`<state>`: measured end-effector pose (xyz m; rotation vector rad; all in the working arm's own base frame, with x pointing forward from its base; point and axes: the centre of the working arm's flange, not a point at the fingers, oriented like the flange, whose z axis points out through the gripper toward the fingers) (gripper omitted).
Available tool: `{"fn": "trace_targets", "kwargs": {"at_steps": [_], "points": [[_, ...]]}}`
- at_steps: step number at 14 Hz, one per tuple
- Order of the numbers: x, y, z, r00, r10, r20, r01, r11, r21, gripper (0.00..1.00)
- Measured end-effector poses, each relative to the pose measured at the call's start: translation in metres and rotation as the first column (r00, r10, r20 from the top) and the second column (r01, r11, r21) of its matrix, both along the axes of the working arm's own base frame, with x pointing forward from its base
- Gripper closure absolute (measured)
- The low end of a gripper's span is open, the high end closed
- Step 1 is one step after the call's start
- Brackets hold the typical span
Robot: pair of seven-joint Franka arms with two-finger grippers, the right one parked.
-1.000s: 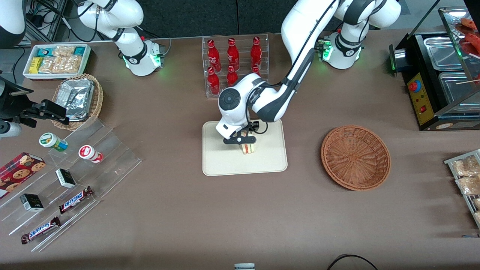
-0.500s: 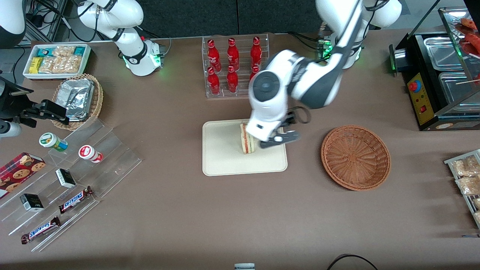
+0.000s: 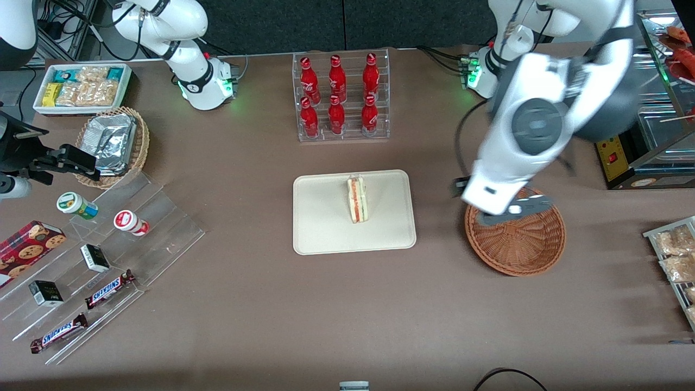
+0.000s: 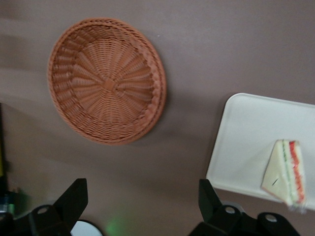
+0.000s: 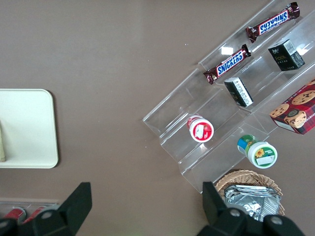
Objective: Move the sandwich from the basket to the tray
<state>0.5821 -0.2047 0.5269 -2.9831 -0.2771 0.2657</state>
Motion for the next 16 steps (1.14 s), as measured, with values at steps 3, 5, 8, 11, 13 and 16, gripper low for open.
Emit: {"fn": "trace_targets", "kwargs": {"at_steps": [3, 5, 8, 11, 13, 16], "points": [[-0.001, 0.095, 0.04, 0.998, -0.055, -0.02, 0.054, 0.997, -0.059, 0.0], [-0.009, 0.152, 0.062, 0.996, -0.086, -0.013, 0.084, 0.992, -0.097, 0.0], [-0.034, 0.208, 0.085, 0.993, -0.118, 0.007, 0.117, 0.983, -0.142, 0.0], [-0.053, 0.229, 0.099, 0.995, -0.101, 0.028, 0.104, 0.982, -0.158, 0.0], [-0.054, 0.225, 0.098, 0.994, -0.11, 0.026, 0.113, 0.981, -0.159, 0.0], [-0.051, 0.205, 0.095, 0.989, -0.143, 0.025, 0.145, 0.977, -0.157, 0.0]]}}
